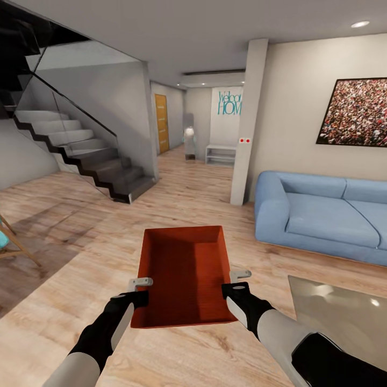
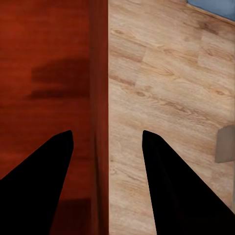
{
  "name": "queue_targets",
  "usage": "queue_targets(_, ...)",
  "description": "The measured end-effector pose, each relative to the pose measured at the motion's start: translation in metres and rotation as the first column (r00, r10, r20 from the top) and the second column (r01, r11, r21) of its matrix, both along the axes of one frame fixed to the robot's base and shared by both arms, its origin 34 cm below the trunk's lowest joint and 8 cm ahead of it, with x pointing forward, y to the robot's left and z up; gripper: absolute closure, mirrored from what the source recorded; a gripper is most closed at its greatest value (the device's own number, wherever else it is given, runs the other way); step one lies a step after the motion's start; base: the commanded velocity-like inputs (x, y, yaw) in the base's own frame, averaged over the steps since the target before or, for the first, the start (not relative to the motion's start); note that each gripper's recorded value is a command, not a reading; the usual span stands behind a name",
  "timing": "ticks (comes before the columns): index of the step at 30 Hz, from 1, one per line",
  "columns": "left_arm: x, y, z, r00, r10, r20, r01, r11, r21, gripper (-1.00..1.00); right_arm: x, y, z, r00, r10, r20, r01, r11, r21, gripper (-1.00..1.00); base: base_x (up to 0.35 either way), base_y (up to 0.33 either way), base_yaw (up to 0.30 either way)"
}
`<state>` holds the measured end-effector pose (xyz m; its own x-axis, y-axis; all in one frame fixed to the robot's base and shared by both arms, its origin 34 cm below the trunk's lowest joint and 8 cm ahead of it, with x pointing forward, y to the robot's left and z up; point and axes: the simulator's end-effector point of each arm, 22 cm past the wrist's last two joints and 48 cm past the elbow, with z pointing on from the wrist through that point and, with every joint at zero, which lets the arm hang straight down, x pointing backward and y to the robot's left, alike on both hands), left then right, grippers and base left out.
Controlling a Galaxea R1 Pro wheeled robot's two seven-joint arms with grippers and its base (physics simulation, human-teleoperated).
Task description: Move the two storage containers from the living room to the garage. In the garage, place one container on the floor and stack the other container on top of it (either order is fine).
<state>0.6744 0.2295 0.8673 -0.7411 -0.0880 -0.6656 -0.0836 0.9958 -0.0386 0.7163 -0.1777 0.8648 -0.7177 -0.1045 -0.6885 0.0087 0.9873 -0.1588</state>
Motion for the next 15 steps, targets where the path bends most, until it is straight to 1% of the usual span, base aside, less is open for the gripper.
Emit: queue_targets(15, 0.0004, 0.0000, 0.0007, 1.000, -0.002, 0.000, 0.002, 1.000, 0.003, 1.00, 0.0001, 0.0000, 0.0000, 1.000, 0.000, 0.000, 0.000, 1.000, 0.001, 1.00, 0.002, 0.000, 0.000)
